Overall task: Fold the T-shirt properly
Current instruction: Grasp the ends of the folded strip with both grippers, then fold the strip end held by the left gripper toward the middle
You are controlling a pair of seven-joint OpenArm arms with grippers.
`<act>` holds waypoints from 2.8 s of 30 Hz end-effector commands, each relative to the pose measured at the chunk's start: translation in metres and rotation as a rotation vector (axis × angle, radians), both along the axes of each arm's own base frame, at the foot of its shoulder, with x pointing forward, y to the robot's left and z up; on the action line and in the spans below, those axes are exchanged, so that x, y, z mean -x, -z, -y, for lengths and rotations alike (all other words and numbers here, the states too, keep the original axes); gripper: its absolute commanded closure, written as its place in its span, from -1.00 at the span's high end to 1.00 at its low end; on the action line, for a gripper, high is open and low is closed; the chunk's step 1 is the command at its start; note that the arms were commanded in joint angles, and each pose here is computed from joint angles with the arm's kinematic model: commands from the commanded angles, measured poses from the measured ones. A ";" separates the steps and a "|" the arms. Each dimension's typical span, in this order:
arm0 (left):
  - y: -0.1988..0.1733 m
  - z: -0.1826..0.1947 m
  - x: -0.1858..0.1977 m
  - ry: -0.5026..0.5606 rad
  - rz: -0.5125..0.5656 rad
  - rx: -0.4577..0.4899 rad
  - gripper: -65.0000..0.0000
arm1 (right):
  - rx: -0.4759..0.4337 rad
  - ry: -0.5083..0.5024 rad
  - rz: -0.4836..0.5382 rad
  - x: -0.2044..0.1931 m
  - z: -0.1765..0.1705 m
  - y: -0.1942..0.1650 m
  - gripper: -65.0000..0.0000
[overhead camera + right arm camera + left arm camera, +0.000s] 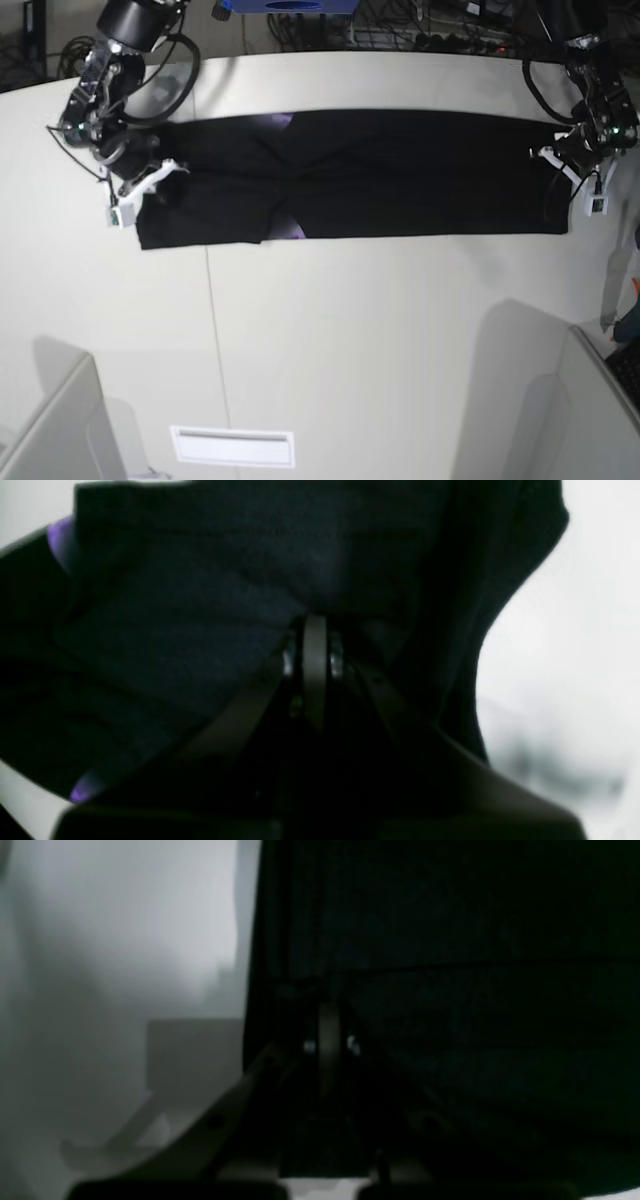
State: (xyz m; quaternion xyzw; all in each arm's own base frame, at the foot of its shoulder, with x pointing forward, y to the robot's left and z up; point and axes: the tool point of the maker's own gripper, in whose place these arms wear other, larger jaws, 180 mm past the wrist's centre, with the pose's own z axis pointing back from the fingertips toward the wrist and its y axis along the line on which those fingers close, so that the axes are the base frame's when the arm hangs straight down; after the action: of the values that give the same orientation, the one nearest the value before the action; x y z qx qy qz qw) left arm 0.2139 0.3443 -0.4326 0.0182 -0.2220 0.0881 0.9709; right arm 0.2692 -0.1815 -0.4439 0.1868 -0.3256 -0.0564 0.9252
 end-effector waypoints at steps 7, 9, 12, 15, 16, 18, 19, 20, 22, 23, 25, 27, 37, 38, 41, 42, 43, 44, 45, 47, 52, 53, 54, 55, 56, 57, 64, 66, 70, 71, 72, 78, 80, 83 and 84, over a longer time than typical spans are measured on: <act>-0.014 0.016 -0.043 0.038 -0.042 0.015 -1.00 | 0.018 0.107 -0.011 -0.026 0.022 -0.005 -1.00; -0.022 0.016 -0.051 0.040 -0.036 0.017 -1.00 | 0.027 0.113 0.008 -0.030 0.024 -0.012 -1.00; -0.041 0.015 -0.058 0.055 -0.001 -0.009 -1.00 | 0.062 0.107 0.051 -0.036 0.029 -0.028 -1.00; -0.068 0.001 -0.057 0.020 0.043 -0.047 -1.00 | 0.076 0.093 0.059 -0.036 0.024 -0.040 -1.00; -0.075 -0.002 -0.057 0.005 0.060 -0.048 -1.00 | 0.082 0.092 0.066 -0.036 0.023 -0.046 -1.00; -0.092 -0.006 -0.057 0.005 0.118 -0.029 -1.00 | 0.113 0.076 0.095 -0.037 0.021 -0.064 -1.00; -0.102 -0.007 -0.058 0.011 0.162 -0.013 -1.00 | 0.131 0.049 0.110 -0.034 0.015 -0.073 -1.00; -0.108 -0.008 -0.057 0.012 0.189 -0.001 -1.00 | 0.145 0.025 0.128 -0.032 0.010 -0.081 -1.00; -0.114 -0.016 -0.046 0.015 0.209 -0.003 -1.00 | 0.162 -0.009 0.164 -0.027 0.002 -0.100 -1.00; -0.115 -0.018 -0.043 0.019 0.208 -0.001 -1.00 | 0.167 -0.020 0.169 -0.022 -0.002 -0.106 -1.00; -0.108 -0.020 -0.037 0.009 0.192 0.026 -1.00 | 0.163 -0.034 0.180 -0.014 -0.005 -0.114 -1.00; -0.096 -0.022 -0.031 -0.012 0.170 0.060 -0.65 | 0.135 -0.041 0.194 -0.009 -0.010 -0.116 -1.00; -0.053 -0.019 -0.037 -0.069 0.180 0.168 1.00 | 0.083 -0.054 0.191 0.002 -0.017 -0.112 -1.00; -0.050 -0.016 -0.037 -0.065 0.174 0.174 1.00 | 0.083 -0.054 0.191 0.002 -0.017 -0.112 -1.00; -0.052 -0.009 -0.048 -0.039 0.180 0.177 1.00 | 0.082 -0.055 0.189 0.002 -0.017 -0.111 -1.00; -0.049 -0.005 -0.050 -0.030 0.172 0.184 1.00 | 0.082 -0.055 0.189 0.002 -0.017 -0.111 -1.00; -0.043 -0.001 -0.049 -0.029 0.154 0.199 1.00 | 0.082 -0.055 0.189 0.002 -0.017 -0.111 -1.00; -0.038 0.002 -0.051 -0.026 0.144 0.212 1.00 | 0.082 -0.055 0.189 0.002 -0.017 -0.111 -1.00; -0.035 0.003 -0.052 -0.029 0.136 0.221 1.00 | 0.082 -0.055 0.189 0.002 -0.017 -0.111 -1.00; -0.025 0.005 -0.048 -0.039 0.108 0.245 0.79 | 0.083 -0.055 0.187 0.003 -0.017 -0.111 -1.00; -0.007 0.004 -0.039 -0.071 0.060 0.285 -0.28 | 0.084 -0.055 0.173 0.009 -0.016 -0.107 -1.00; -0.006 0.005 -0.038 -0.073 0.057 0.288 -0.51 | 0.084 -0.055 0.173 0.009 -0.016 -0.107 -1.00; -0.007 0.003 -0.038 -0.077 0.059 0.287 -0.79 | 0.085 -0.056 0.172 0.009 -0.017 -0.107 -1.00; -0.008 0.002 -0.039 -0.081 0.067 0.286 -1.00 | 0.085 -0.055 0.172 0.009 -0.016 -0.107 -1.00; -0.011 -0.001 -0.043 -0.084 0.092 0.276 -1.00 | 0.086 -0.053 0.172 0.010 -0.015 -0.107 -1.00; -0.015 -0.008 -0.047 -0.086 0.122 0.256 -1.00 | 0.087 -0.052 0.172 0.010 -0.015 -0.107 -1.00; -0.043 -0.025 -0.057 -0.027 0.214 0.137 -1.00 | 0.082 -0.058 0.162 0.013 -0.017 -0.104 -1.00; -0.057 -0.019 -0.053 0.025 0.233 0.087 -1.00 | 0.082 -0.058 0.162 0.013 -0.017 -0.104 -1.00; -0.078 0.015 -0.047 0.114 0.295 0.051 -1.00 | 0.082 -0.058 0.162 0.013 -0.017 -0.104 -1.00; -0.086 0.025 -0.047 0.133 0.320 0.046 -1.00 | 0.082 -0.058 0.162 0.013 -0.017 -0.104 -1.00; -0.092 0.038 -0.048 0.157 0.343 0.046 -1.00 | 0.082 -0.058 0.162 0.013 -0.017 -0.104 -1.00; -0.100 0.130 -0.059 0.240 0.389 0.158 -1.00 | 0.080 -0.060 0.163 0.012 -0.018 -0.104 -1.00; -0.093 0.159 -0.062 0.263 0.370 0.215 -1.00 | 0.080 -0.060 0.161 0.013 -0.018 -0.103 -1.00; -0.090 0.206 -0.068 0.341 0.354 0.283 -1.00 | 0.081 -0.058 0.160 0.014 -0.017 -0.103 -1.00; -0.089 0.216 -0.068 0.341 0.349 0.303 -1.00 | 0.083 -0.055 0.158 0.014 -0.016 -0.103 -1.00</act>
State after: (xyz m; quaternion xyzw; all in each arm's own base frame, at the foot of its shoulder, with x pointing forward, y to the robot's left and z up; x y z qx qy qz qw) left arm 0.2756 0.1272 -0.3548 -0.1780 -0.3481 -0.0400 0.9195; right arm 0.2477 -0.1645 -0.3531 0.1597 -0.3689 -0.0069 0.9156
